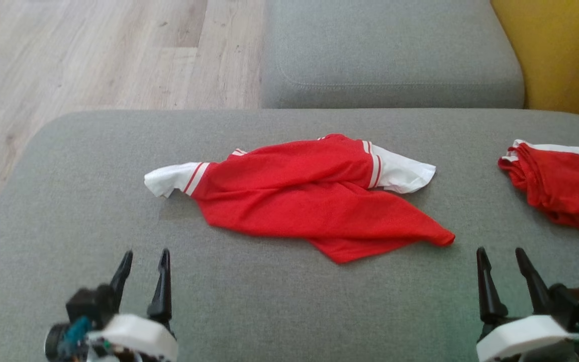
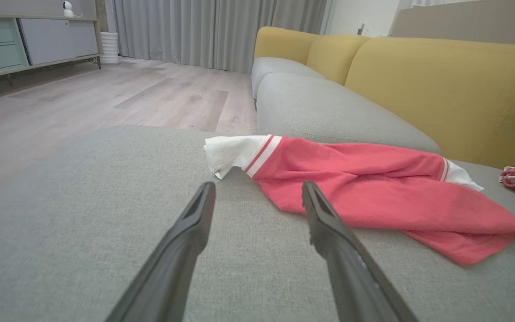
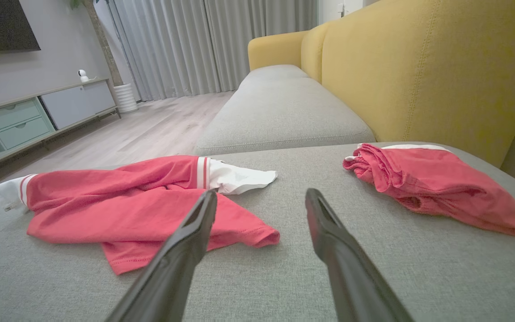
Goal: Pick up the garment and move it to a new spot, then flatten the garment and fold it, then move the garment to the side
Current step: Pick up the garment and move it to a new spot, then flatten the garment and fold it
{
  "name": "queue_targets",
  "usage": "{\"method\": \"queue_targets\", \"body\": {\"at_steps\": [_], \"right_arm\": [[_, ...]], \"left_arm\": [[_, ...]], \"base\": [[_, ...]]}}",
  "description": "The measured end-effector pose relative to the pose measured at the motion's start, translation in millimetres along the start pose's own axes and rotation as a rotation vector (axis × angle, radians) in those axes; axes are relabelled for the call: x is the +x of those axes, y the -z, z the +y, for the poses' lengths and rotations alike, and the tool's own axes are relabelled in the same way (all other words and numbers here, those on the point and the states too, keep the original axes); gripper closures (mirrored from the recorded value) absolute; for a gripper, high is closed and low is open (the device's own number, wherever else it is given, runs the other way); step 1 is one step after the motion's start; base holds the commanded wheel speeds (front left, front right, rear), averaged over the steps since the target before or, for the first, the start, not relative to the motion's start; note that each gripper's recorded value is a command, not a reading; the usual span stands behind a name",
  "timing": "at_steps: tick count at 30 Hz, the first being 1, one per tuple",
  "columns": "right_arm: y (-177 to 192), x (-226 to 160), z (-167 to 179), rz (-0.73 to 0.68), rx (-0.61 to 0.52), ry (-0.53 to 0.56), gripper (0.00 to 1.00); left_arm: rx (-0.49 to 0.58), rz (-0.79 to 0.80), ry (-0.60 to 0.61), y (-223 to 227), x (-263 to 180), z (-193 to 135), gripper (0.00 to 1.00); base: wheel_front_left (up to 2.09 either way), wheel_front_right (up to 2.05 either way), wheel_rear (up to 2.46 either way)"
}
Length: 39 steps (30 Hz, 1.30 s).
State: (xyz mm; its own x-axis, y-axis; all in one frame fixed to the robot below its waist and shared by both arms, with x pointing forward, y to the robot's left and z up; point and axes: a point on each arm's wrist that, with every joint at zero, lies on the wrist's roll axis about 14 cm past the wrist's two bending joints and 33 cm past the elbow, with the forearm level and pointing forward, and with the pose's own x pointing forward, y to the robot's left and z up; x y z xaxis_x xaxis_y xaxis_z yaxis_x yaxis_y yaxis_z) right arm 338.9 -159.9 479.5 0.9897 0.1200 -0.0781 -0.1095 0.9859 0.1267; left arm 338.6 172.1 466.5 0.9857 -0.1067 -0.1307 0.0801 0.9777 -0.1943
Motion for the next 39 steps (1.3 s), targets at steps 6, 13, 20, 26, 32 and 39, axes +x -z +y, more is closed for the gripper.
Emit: {"method": "queue_targets", "body": {"at_steps": [6,13,20,26,32,39], "right_arm": [[6,-6,0,0.009,0.012,0.003,0.0],[13,-9,2,0.022,0.021,-0.001,0.0],[15,-9,3,0.026,0.021,-0.005,0.0],[17,-7,5,0.031,0.02,-0.013,0.0],[23,-4,7,0.053,0.018,-0.021,0.0],[2,36,6,0.031,-0.058,-0.026,0.0]], "left_arm": [[-0.043,-0.001,-0.036,9,-20,-4,0.0],[-0.059,-0.009,-0.046,10,-32,-10,0.0],[-0.054,-0.032,-0.043,3,-33,-12,0.0],[-0.051,-0.018,-0.052,4,-34,-9,0.0],[-0.054,-0.018,-0.061,4,-37,-7,0.0],[-0.055,0.001,-0.078,9,-41,-3,0.0]], "base": [[0.0,0.0,0.0],[0.0,0.0,0.0],[0.0,0.0,0.0],[0.0,0.0,0.0],[0.0,0.0,0.0],[0.0,0.0,0.0]]}}
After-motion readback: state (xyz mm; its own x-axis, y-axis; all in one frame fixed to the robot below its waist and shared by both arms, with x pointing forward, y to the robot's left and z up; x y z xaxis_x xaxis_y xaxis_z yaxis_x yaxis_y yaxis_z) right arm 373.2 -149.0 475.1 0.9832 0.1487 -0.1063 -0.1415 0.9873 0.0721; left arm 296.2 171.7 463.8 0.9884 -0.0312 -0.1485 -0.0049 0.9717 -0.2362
